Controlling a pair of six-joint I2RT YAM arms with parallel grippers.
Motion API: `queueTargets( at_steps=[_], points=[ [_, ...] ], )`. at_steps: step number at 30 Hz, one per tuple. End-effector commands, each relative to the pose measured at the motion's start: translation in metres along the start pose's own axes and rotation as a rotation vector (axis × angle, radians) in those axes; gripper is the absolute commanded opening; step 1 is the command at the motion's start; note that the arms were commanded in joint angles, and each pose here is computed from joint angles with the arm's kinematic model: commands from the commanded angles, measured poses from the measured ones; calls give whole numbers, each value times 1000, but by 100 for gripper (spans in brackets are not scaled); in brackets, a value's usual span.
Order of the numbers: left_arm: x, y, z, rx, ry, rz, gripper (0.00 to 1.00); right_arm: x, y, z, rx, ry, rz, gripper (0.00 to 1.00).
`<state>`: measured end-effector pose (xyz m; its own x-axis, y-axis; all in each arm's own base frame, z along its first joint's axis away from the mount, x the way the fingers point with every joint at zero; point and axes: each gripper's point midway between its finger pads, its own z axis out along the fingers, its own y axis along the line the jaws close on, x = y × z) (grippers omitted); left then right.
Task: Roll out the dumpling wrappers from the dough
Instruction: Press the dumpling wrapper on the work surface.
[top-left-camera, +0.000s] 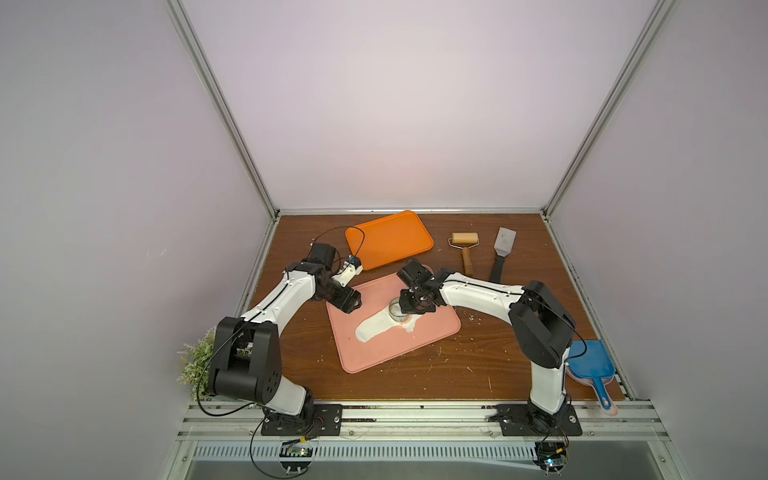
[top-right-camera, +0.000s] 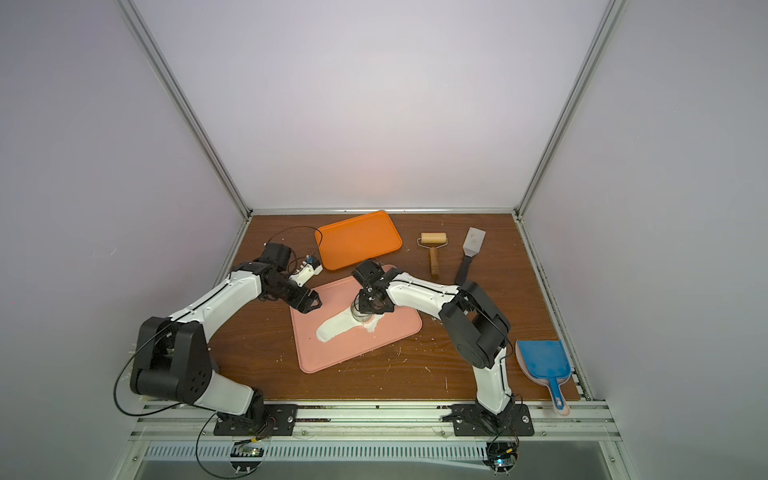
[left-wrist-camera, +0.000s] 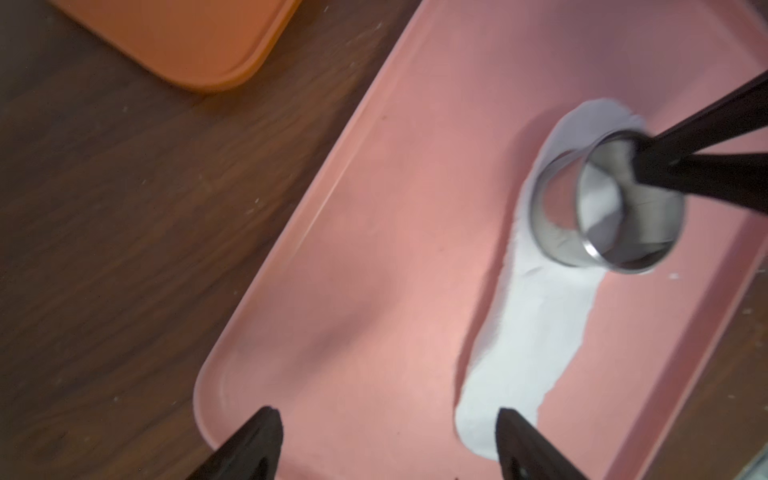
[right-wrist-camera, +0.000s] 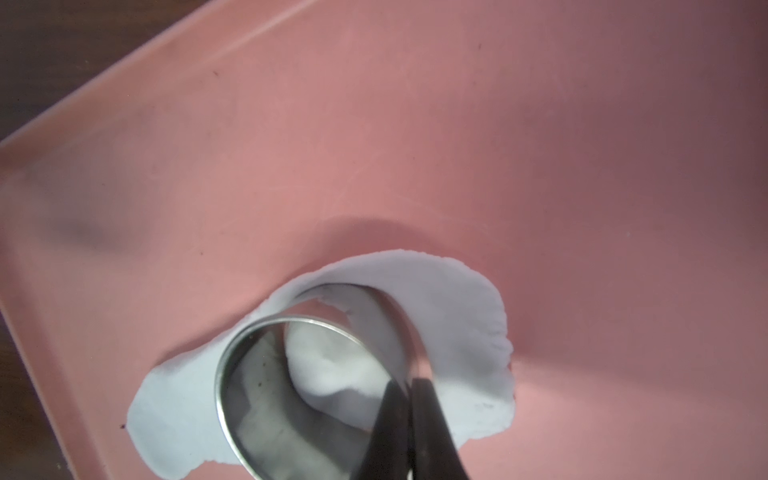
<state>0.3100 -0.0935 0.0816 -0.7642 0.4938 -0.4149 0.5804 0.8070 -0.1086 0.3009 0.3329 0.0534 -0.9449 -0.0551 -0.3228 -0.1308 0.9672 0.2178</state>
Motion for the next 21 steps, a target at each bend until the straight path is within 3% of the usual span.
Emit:
queueTargets(
  at_steps=[1,4,21],
  points=[
    [8,28,-3,-179,-24,-10,86,8,-10,-4,35,21,-3,0],
    [14,27,-3,-202,-61,-22,94,7,-7,-7,3,32,9,0],
    [23,16,7,-138,-52,-23,93,-5,4,-27,-92,12,35,0]
  ],
)
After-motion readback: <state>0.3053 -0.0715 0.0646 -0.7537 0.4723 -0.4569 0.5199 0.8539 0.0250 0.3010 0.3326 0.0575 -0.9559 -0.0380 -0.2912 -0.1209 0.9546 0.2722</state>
